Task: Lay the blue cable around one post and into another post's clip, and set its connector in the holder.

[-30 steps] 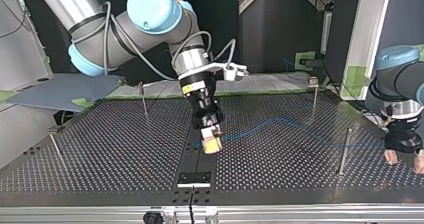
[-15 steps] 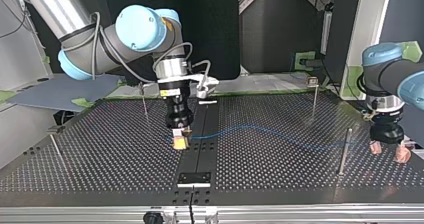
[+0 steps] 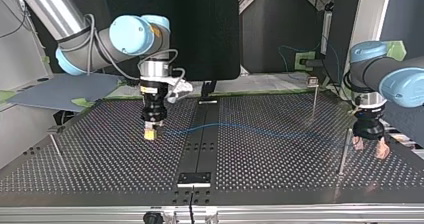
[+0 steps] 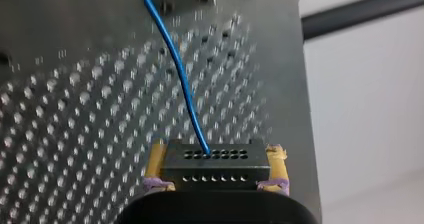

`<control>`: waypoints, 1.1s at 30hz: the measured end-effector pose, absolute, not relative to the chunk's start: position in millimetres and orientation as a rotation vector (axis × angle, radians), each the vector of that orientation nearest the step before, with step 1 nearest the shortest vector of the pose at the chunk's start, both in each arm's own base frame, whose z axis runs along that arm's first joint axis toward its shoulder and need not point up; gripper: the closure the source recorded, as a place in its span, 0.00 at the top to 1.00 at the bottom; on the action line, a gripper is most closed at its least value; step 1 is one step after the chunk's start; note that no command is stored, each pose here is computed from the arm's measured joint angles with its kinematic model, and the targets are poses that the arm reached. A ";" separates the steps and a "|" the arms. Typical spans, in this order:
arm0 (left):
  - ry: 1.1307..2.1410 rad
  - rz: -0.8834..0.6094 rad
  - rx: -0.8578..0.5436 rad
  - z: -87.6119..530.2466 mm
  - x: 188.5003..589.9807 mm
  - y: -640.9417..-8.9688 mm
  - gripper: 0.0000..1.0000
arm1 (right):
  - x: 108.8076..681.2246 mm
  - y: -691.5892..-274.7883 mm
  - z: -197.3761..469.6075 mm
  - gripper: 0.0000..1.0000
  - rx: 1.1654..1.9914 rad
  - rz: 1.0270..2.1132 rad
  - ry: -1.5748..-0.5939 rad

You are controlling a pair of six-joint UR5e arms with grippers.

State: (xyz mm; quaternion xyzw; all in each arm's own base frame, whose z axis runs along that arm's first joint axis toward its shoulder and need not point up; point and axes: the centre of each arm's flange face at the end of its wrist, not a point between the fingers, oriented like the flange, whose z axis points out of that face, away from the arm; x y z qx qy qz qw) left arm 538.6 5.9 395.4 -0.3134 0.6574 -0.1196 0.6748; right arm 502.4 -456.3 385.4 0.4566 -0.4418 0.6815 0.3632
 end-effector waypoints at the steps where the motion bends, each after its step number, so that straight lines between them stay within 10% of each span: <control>1: 1.481 -0.272 -0.703 395.3 538.6 4.0 1.00 | 498.4 -459.2 382.5 0.00 1.163 1.748 -1.148; 12: 1.482 -0.288 -0.695 395.6 538.7 -6.1 1.00 | 445.2 -495.3 346.3 0.00 1.017 1.707 -1.272; 33: 1.480 -0.288 -0.698 395.6 538.1 -14.2 1.00 | 350.8 -545.2 252.4 0.00 1.005 1.600 -1.296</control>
